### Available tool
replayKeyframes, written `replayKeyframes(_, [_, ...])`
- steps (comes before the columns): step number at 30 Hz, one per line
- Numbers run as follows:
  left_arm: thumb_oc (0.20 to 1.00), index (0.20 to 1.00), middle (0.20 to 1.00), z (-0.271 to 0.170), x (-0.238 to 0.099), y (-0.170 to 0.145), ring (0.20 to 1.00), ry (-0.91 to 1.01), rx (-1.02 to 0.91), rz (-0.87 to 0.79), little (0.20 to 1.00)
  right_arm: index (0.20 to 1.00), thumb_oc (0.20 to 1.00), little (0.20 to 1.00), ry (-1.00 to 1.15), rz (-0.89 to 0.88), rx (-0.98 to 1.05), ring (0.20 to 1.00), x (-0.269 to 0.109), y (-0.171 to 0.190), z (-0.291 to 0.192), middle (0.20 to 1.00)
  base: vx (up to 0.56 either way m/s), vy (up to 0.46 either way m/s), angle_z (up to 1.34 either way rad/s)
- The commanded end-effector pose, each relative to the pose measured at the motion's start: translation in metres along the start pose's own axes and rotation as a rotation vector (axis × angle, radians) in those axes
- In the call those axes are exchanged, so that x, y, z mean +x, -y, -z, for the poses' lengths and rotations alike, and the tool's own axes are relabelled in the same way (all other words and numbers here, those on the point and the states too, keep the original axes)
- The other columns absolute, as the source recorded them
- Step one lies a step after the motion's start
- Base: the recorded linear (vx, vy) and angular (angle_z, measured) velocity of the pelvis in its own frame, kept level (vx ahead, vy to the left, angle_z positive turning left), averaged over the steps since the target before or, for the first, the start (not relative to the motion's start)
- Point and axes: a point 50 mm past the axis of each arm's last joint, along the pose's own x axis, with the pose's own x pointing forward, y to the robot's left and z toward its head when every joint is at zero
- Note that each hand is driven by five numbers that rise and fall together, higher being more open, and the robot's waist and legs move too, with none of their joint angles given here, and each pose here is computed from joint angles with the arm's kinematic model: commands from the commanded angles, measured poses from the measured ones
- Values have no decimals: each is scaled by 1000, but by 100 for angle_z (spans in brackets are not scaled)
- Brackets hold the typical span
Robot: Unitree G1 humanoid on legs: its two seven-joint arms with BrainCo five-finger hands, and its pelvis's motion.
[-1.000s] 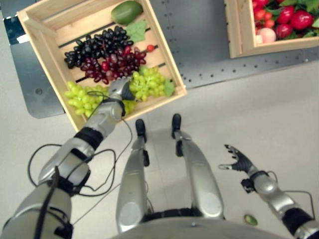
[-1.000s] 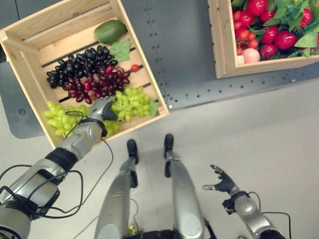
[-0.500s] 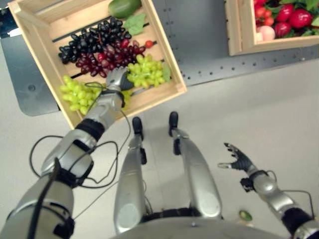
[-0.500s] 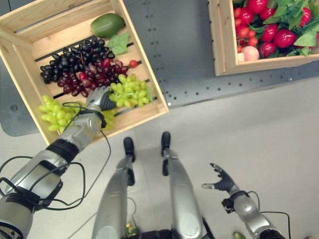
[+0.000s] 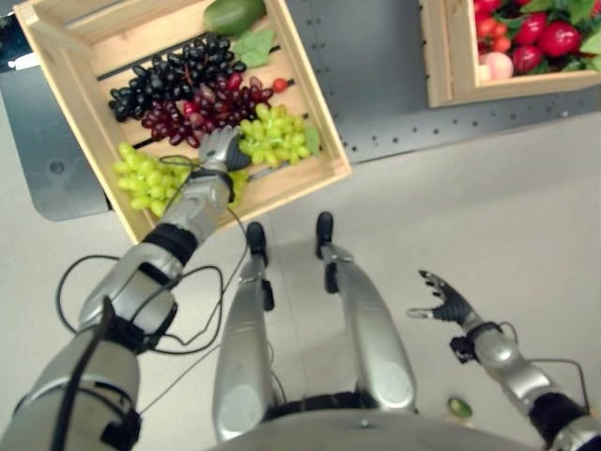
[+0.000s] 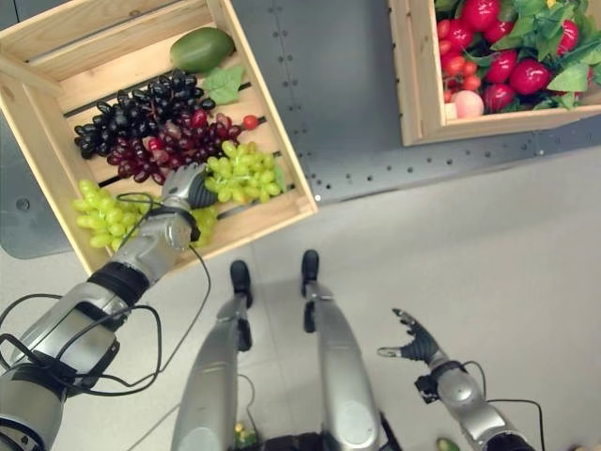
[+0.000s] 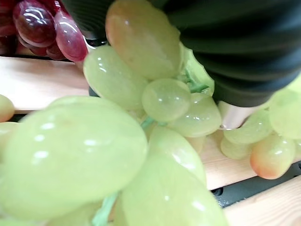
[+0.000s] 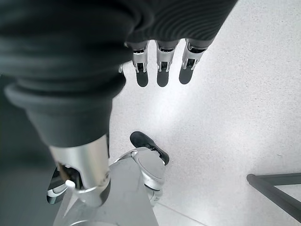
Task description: Pick up the fruits from the basket on one side to the basket on the other side
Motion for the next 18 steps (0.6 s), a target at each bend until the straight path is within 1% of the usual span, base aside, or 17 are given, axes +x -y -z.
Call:
replayKeyframes(1, [200,200,200,-7,-27,37,200,31,-242,97,200,1000,1000,1000,-11,14,19,1000,-13,6,9,1000,0,0,0])
replayKeyframes(2, [200,200,200,-7,-27,37,200,30,-242,97,200,1000,1000,1000,-11,13,18,1000,-13,6,9,1000,0,0,0])
replayKeyframes(4, [200,200,200,-13,-34,28,200,85,-361,63,200,1000,1000,1000,-17,15,18,1000,-14,7,11,1000,5,5,-2])
replayKeyframes(5, [200,200,200,-16,-39,21,200,119,-430,40,200,1000,1000,1000,-28,21,18,1000,-16,8,13,1000,22,13,-4])
replayKeyframes(6, [200,200,200,-14,-50,8,200,174,-500,11,200,1000,1000,1000,-34,24,15,1000,-17,10,15,1000,27,17,-3])
replayKeyframes(8, [200,200,200,-9,-58,4,200,195,-513,20,200,1000,1000,1000,-32,23,10,1000,-19,13,14,1000,0,0,0])
replayKeyframes(9, [200,200,200,-6,-72,-10,200,257,-567,15,200,1000,1000,1000,-51,36,6,1000,-20,17,19,1000,0,0,0])
replayKeyframes(10, [200,200,200,-5,-73,-10,200,255,-567,15,200,1000,1000,1000,-50,34,5,1000,-20,17,19,1000,36,17,0])
replayKeyframes(14, [200,200,200,5,-97,-33,200,326,-623,4,200,1000,1000,1000,-79,43,-10,1000,-23,22,25,1000,33,14,3])
replayKeyframes(16, [200,200,200,7,-102,-37,200,335,-630,8,200,1000,1000,1000,-92,43,-9,1000,-23,22,28,1000,32,12,7])
replayKeyframes(17, [200,200,200,9,-109,-46,200,363,-656,3,200,1000,1000,1000,-95,37,-15,1000,-24,23,29,1000,30,13,17])
replayKeyframes(18, [200,200,200,9,-112,-48,200,373,-670,4,200,1000,1000,1000,-102,36,-14,1000,-24,23,30,1000,42,24,19])
